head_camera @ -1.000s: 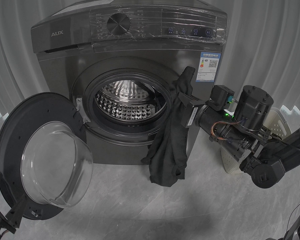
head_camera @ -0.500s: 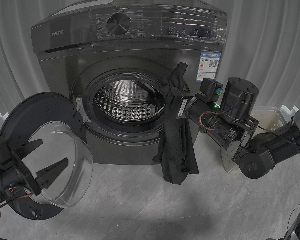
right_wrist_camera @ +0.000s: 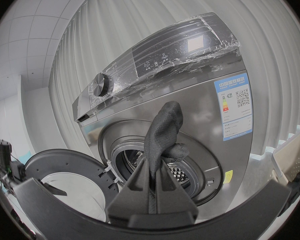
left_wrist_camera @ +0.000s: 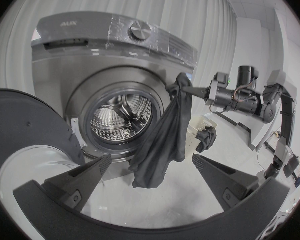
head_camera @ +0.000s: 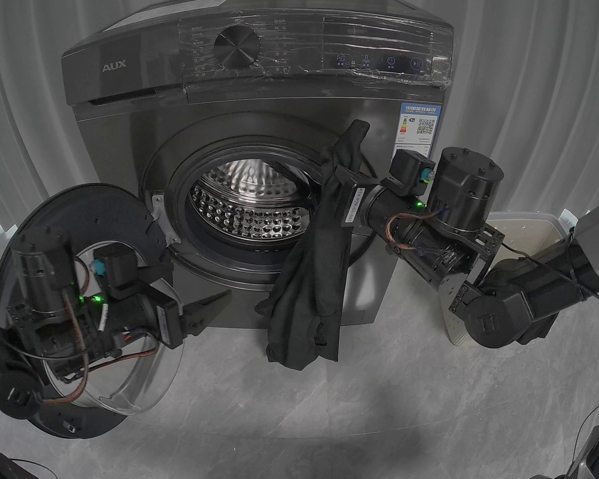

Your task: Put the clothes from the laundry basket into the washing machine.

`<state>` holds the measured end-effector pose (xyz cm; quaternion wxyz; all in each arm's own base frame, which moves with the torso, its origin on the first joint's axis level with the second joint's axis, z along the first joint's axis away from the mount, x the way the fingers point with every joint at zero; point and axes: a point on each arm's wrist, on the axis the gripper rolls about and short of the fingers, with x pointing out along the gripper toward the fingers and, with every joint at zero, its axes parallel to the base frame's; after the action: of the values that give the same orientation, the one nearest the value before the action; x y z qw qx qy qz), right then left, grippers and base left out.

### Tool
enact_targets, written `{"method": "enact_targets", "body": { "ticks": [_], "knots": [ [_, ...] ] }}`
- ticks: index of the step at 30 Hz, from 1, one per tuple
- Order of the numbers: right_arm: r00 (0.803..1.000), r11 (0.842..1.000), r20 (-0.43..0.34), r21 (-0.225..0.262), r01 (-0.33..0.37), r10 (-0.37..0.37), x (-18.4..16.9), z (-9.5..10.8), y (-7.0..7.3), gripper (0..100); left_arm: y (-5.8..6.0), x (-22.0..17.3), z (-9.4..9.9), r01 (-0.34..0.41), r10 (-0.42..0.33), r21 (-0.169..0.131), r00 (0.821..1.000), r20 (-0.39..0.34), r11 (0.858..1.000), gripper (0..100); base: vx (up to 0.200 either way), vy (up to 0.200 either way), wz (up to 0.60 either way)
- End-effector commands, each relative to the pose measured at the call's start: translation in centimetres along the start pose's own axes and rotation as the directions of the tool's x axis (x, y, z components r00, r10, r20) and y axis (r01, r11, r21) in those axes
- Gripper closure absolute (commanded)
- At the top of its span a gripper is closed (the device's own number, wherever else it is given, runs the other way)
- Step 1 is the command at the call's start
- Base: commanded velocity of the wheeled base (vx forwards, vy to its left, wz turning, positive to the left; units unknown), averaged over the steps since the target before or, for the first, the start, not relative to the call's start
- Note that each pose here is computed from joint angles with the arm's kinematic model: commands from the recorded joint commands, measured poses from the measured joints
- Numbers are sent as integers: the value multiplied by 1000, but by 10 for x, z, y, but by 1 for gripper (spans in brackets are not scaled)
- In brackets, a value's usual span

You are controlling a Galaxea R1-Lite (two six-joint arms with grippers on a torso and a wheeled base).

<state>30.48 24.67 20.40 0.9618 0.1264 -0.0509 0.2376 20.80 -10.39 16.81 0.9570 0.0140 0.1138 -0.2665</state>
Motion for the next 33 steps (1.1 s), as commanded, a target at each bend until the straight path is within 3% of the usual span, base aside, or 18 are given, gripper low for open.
{"method": "enact_targets", "body": {
  "ticks": [1,5,12,20,28,33],
  "knots": [
    [1000,1000,14,10,13,-13,7,0,1,100,-5,41,-14,14,-14,-4,997,-79,1000,0,0,0,0],
    [1000,1000,18,20,23,-23,10,-1,2,100,-5,63,-18,14,-14,-7,997,-76,1000,0,0,0,0],
    [998,998,29,28,50,-51,21,-6,2,100,-13,99,-37,-2,-2,-53,997,-78,999,0,0,0,0],
    [997,996,35,47,71,-73,27,-10,3,100,-18,124,-55,11,-14,-58,999,-48,998,0,0,0,0],
    [997,996,26,47,72,-73,29,-16,3,100,-17,149,-87,9,-13,-69,999,-46,998,0,0,0,0],
    [997,996,24,47,72,-73,29,-18,2,100,-29,157,-101,42,-47,-96,998,-51,995,0,0,0,0]
  ]
}}
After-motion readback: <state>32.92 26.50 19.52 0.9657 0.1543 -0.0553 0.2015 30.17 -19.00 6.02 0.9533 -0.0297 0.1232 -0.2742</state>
